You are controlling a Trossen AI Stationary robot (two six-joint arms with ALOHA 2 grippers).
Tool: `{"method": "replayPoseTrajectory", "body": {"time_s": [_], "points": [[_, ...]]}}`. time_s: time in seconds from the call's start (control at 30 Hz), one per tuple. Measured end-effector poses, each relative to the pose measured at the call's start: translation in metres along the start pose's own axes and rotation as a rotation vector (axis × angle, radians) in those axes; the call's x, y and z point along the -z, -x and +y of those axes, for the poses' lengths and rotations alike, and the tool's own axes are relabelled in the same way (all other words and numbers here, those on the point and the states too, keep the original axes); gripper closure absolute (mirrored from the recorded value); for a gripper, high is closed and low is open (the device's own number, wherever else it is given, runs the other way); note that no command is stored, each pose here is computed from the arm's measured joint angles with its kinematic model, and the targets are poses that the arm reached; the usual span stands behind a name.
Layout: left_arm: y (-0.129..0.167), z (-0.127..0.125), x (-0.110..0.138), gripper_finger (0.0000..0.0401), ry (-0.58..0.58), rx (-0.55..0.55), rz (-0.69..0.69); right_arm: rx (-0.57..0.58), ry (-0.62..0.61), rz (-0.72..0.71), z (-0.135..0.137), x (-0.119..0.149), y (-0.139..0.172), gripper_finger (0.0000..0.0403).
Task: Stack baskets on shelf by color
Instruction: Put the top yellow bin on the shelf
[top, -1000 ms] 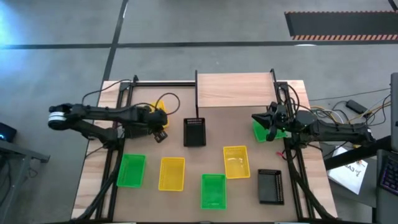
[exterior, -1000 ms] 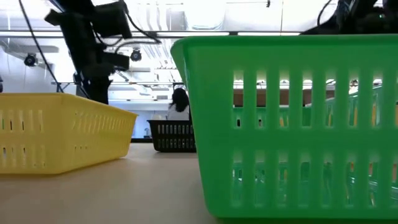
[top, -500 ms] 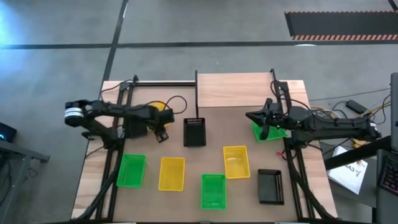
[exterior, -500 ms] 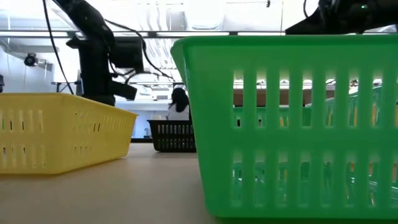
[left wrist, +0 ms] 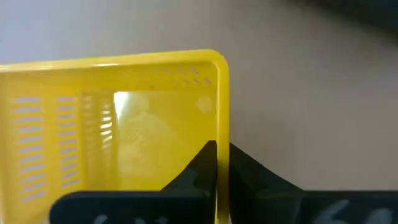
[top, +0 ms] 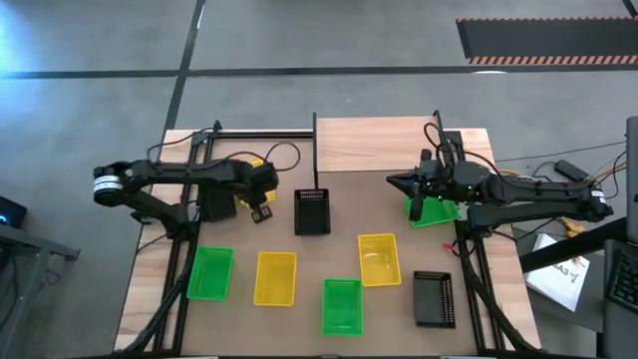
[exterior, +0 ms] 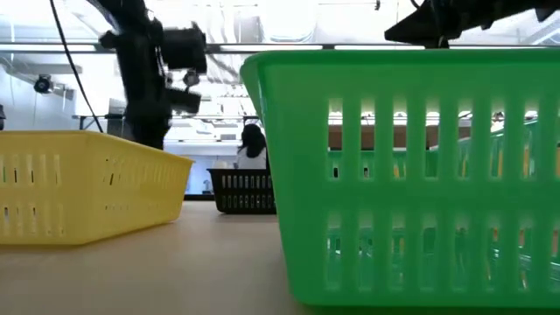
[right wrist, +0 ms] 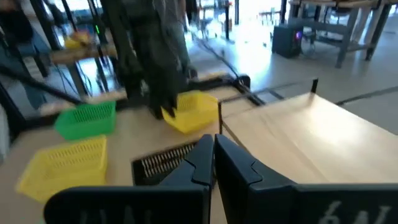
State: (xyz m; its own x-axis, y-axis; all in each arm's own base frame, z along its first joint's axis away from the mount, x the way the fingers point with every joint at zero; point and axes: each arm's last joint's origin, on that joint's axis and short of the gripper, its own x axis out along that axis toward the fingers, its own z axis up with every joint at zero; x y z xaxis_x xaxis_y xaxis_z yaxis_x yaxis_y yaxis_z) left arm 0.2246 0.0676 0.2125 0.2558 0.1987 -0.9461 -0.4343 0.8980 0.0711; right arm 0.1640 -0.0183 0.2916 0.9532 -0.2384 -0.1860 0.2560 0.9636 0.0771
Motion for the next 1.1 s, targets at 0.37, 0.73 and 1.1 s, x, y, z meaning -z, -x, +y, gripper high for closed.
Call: {"method": "replayPoseTrajectory", "body": {"time_s": [0.37, 0.73, 1.1], "points": [[0.131, -0.003, -0.041, 0.0401, -0.021, 0.120, -0.180, 0.007, 0.060, 0.063, 0.001, -0.043, 0.024, 0.0394], [0.203, -0.024, -0.137, 0.0401, -0.052, 0.299, -0.443, 0.005, 0.059, 0.038, -0.003, -0.076, 0.070, 0.0394], [0.161, -0.054, -0.226, 0.0401, -0.112, 0.366, -0.648, 0.010, 0.004, 0.055, -0.007, -0.083, 0.098, 0.0394]]}}
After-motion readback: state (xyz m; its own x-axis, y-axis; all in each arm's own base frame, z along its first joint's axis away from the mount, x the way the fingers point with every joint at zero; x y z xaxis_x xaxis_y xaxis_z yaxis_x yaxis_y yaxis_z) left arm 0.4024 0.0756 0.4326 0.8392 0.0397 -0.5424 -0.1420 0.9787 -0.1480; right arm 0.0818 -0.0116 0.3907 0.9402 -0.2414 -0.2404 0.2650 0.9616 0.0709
